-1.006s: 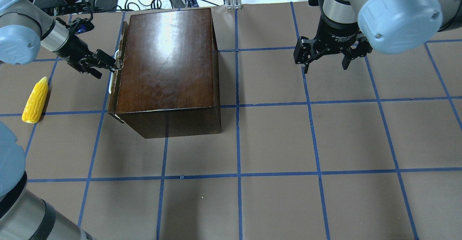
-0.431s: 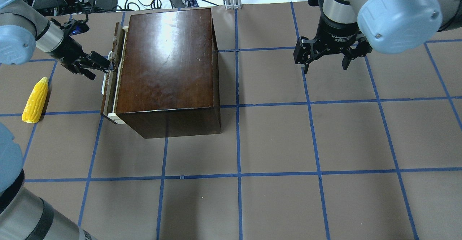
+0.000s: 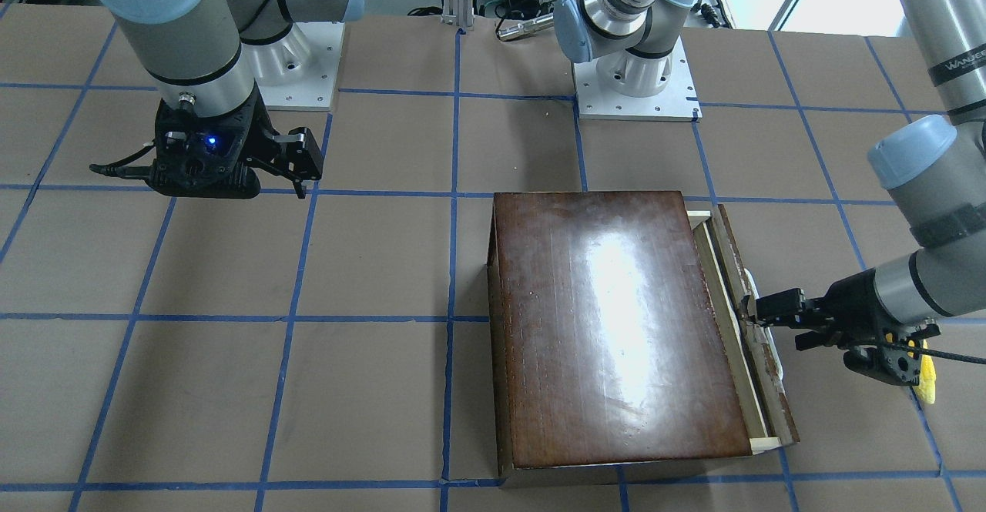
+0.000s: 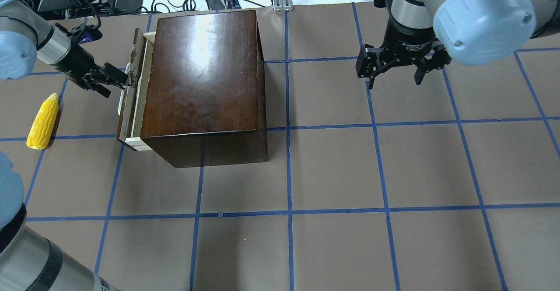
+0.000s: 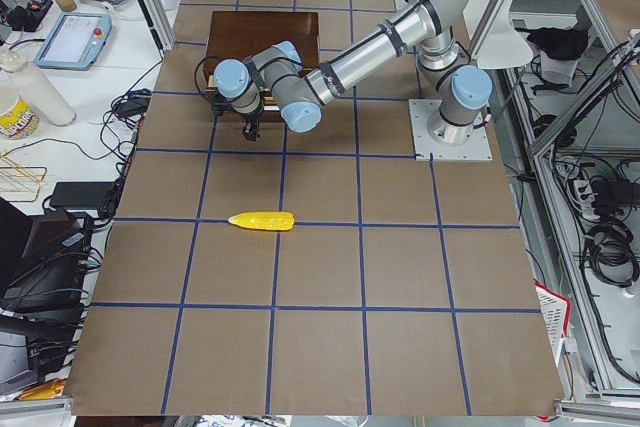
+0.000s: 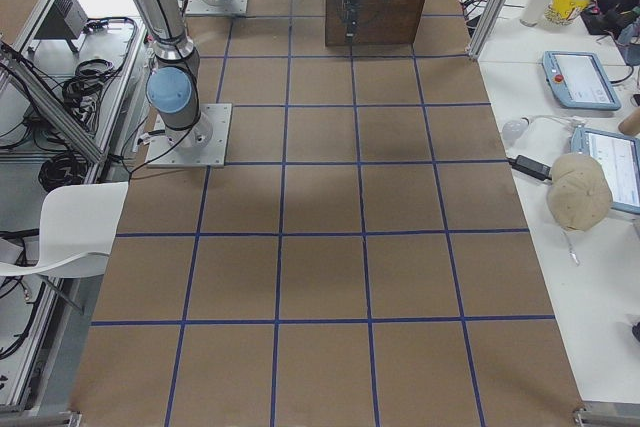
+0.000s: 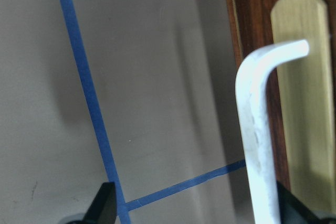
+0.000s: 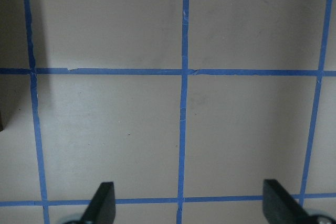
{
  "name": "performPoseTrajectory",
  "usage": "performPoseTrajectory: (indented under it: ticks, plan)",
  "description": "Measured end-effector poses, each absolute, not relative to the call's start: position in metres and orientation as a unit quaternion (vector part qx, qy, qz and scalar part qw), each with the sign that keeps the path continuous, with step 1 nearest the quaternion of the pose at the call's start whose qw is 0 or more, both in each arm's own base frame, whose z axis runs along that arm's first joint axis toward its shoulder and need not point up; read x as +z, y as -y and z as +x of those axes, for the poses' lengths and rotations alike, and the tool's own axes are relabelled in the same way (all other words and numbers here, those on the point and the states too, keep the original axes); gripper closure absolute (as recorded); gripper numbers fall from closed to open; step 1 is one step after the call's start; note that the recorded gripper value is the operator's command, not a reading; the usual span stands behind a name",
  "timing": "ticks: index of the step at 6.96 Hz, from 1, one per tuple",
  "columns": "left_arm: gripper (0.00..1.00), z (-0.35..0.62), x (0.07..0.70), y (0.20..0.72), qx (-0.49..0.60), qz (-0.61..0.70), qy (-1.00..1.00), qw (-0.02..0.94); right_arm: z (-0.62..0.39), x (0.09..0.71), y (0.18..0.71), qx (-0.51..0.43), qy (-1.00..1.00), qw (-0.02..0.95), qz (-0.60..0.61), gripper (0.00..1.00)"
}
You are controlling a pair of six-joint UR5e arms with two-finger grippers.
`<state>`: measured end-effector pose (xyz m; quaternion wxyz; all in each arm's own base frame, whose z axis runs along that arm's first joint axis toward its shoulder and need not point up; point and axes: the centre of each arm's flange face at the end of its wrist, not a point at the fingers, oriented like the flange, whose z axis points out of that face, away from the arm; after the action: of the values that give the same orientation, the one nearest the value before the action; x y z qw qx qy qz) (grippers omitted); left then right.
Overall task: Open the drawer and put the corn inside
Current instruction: 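Pull the drawer handle outward with the left gripper to open drawer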
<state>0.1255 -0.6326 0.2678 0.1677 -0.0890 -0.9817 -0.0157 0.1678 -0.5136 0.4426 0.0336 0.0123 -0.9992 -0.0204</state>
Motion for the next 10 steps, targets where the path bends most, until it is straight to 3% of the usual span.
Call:
performPoseTrajectory:
  ticks: [10]
  plan:
    - [0.0,0.171,0.273,0.635,-0.012,-0.107,0.982,0.152,0.168,0.443,0.514,-0.02,0.999,0.034,0.012,0.0]
